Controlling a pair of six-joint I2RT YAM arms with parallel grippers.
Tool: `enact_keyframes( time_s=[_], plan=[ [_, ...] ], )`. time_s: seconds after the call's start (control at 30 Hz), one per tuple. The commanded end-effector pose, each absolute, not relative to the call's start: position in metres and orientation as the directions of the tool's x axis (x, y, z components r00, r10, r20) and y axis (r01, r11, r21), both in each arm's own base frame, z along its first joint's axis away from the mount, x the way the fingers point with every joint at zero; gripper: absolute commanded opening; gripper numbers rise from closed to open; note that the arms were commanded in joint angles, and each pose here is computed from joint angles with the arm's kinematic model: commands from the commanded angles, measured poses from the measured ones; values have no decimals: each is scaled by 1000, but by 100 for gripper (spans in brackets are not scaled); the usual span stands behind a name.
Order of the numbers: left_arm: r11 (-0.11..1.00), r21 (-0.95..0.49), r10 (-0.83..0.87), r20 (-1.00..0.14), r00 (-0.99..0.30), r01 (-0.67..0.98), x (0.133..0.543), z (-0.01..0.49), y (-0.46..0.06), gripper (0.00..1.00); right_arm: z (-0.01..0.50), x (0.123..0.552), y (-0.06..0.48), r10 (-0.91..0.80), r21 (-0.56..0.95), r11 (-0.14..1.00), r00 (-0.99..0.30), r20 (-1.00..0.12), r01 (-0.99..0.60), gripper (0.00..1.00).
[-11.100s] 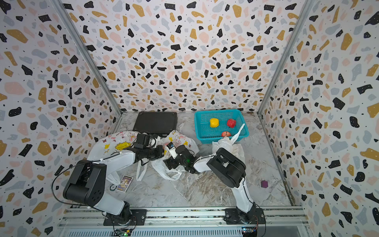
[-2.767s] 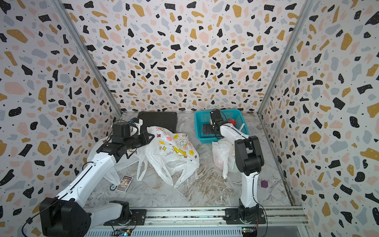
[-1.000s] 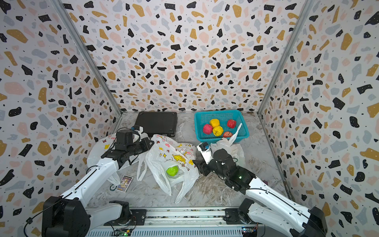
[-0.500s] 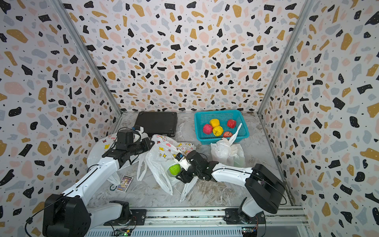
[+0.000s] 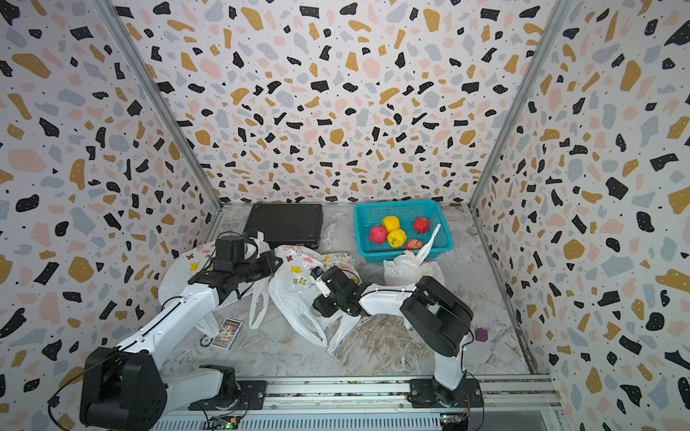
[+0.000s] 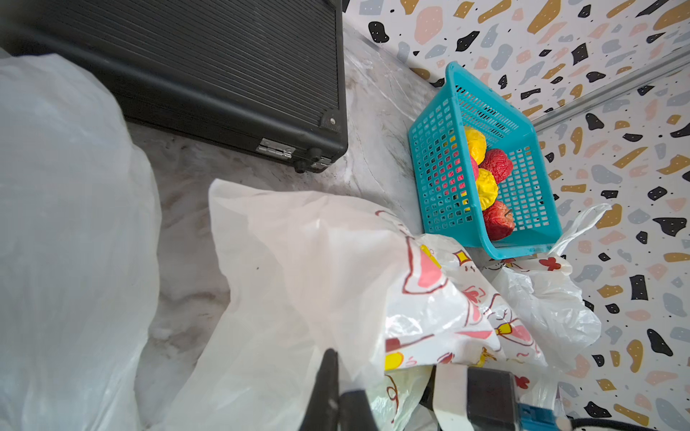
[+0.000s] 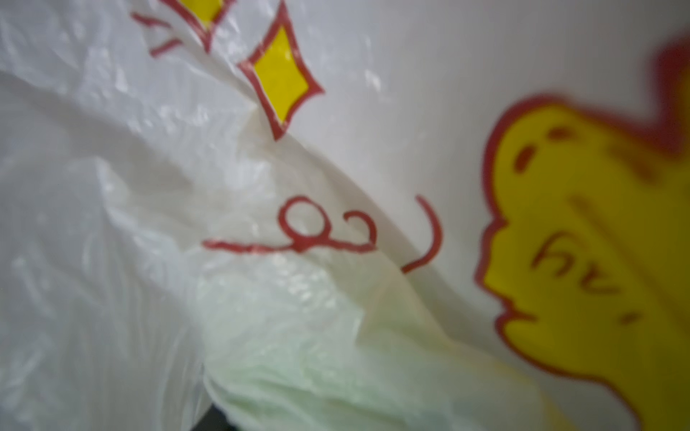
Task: Untie the knot of a plastic bag & take out the apple
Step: Pick up the apple from the plastic bag, then place the apple in the basket.
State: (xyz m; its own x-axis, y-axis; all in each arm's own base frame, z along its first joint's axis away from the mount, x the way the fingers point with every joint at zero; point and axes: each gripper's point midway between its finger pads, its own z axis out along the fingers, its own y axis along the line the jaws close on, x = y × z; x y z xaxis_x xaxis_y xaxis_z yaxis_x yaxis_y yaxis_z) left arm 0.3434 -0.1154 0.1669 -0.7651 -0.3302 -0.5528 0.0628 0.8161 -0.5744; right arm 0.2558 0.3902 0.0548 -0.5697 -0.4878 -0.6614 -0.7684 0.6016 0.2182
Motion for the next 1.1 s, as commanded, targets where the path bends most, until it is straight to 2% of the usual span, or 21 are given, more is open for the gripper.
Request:
enact_keyframes(
  time_s=[0.0, 0.1, 0.2, 0.27, 0.33, 0.4, 0.47, 0.57, 0.6, 0.63, 0.67, 0.7, 0.8, 0.83, 0.93, 1.07],
  plan=[
    [872, -489, -309, -604, -734, 35, 350, 176, -96, 0, 87, 250, 384, -469, 220, 586, -548, -692, -780, 21],
    [919, -377, -344, -623, -703, -116, 354, 171, -53, 0, 123, 231, 367, -451, 212, 536, -489, -747, -817, 24],
    [919, -328, -384, -632, -673, -217, 359, 169, -24, 0, 157, 202, 362, -448, 222, 400, -401, -799, -889, 29],
    [921, -306, -387, -634, -669, -242, 362, 167, -18, 0, 180, 187, 366, -440, 237, 300, -354, -825, -924, 28],
    [922, -284, -386, -631, -673, -262, 363, 162, -14, 0, 204, 192, 368, -403, 226, 294, -334, -852, -929, 24],
    [918, -248, -394, -639, -660, -309, 361, 160, 0, 0, 227, 225, 357, -335, 195, 421, -351, -874, -886, 21],
    [899, -242, -430, -644, -632, -365, 356, 162, 19, 0, 242, 288, 317, -223, 172, 670, -418, -881, -722, 19],
    [860, -270, -492, -665, -561, -434, 347, 175, 44, 1, 234, 366, 249, -104, 161, 884, -521, -847, -439, 29],
    [854, -280, -500, -677, -540, -439, 346, 181, 48, 7, 231, 385, 235, -93, 149, 913, -548, -831, -381, 31],
    [853, -291, -501, -690, -522, -434, 347, 190, 50, 19, 221, 406, 218, -91, 119, 943, -584, -807, -311, 38],
    [855, -296, -498, -700, -512, -426, 347, 197, 50, 40, 214, 423, 204, -82, 97, 964, -621, -779, -249, 50],
    [861, -304, -491, -704, -514, -407, 349, 205, 47, 53, 210, 436, 195, -72, 91, 972, -647, -759, -215, 57],
    [878, -322, -475, -681, -557, -355, 357, 219, 36, 76, 201, 457, 176, -63, 83, 982, -713, -699, -168, 82],
    [883, -323, -467, -676, -570, -340, 358, 222, 34, 83, 202, 457, 170, -70, 70, 985, -732, -678, -159, 99],
    [886, -301, -458, -684, -568, -352, 357, 231, 38, 89, 218, 440, 156, -76, 44, 988, -728, -682, -145, 99],
    [889, -338, -456, -720, -524, -309, 352, 261, 32, 95, 220, 382, 132, -43, 63, 991, -721, -692, -120, 100]
  ],
)
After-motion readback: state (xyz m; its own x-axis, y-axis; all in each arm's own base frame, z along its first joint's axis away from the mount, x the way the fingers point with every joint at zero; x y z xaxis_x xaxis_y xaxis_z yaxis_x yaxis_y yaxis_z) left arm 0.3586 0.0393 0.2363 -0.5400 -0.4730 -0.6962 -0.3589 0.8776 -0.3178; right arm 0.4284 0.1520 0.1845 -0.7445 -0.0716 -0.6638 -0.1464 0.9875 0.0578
